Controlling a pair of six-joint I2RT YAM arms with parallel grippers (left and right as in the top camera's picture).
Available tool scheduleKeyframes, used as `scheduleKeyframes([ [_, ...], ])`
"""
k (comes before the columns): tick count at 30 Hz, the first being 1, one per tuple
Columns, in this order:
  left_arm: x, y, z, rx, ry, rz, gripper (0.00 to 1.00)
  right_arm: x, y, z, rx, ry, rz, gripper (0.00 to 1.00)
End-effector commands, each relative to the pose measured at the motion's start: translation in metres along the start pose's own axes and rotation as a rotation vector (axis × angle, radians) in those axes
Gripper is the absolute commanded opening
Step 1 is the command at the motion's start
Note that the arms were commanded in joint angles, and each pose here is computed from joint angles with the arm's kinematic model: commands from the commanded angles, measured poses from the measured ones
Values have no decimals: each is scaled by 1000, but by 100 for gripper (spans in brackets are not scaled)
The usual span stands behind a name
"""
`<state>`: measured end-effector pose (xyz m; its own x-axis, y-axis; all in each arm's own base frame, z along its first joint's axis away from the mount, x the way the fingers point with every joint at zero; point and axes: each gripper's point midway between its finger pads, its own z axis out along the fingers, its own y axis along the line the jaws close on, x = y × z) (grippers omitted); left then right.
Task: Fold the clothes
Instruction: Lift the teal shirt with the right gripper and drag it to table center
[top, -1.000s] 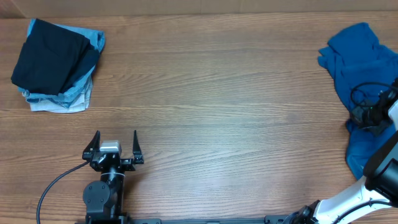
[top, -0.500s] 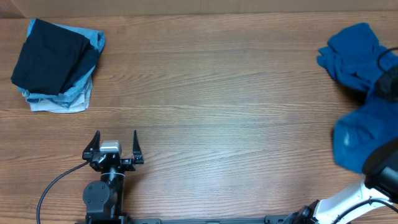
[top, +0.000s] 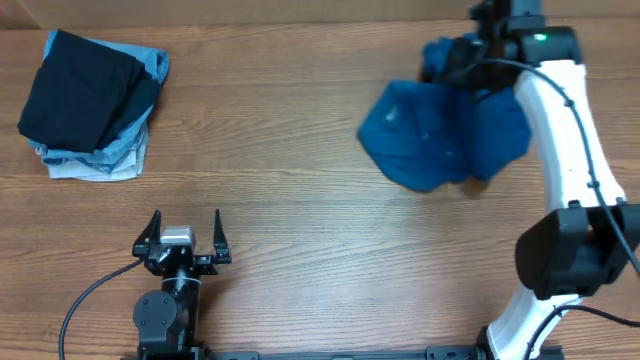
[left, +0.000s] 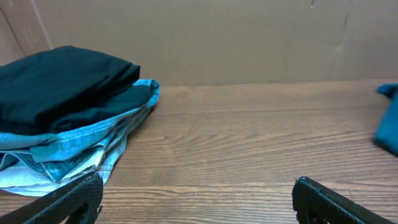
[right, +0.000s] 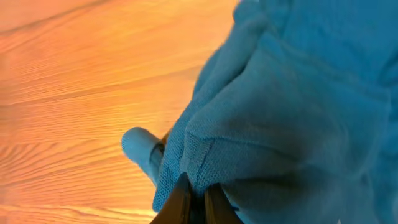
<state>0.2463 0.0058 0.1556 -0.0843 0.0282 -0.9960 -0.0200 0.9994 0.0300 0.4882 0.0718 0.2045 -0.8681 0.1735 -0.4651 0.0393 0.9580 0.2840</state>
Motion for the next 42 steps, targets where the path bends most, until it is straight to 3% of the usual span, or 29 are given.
scheduleKeyframes([
  [1,0,-1,0,1,-7,19,100,5,47,19,-65,-6,-83,4],
  [9,0,-1,0,1,-7,19,100,35,100,80,-115,57,-198,4],
  [22,0,-1,0,1,-7,19,100,4,126,78,-177,-98,-304,4],
  [27,0,-1,0,1,-7,20,100,-3,159,73,-257,-167,-345,4],
  [29,0,-1,0,1,-7,19,100,-1,181,74,-291,-196,-376,22],
  [30,0,-1,0,1,-7,19,100,1,190,75,-304,-204,-388,37],
  [31,0,-1,0,1,-7,20,100,4,198,76,-316,-210,-400,45],
  [32,0,-1,0,1,-7,19,100,5,203,77,-324,-214,-407,63],
  [33,0,-1,0,1,-7,19,100,5,206,78,-329,-221,-411,86],
  [38,-3,-8,0,40,-18,-34,100,-3,189,61,-306,-220,-385,90],
  [42,-28,-52,-11,314,-81,-156,100,-10,140,32,-230,-168,-309,90],
])
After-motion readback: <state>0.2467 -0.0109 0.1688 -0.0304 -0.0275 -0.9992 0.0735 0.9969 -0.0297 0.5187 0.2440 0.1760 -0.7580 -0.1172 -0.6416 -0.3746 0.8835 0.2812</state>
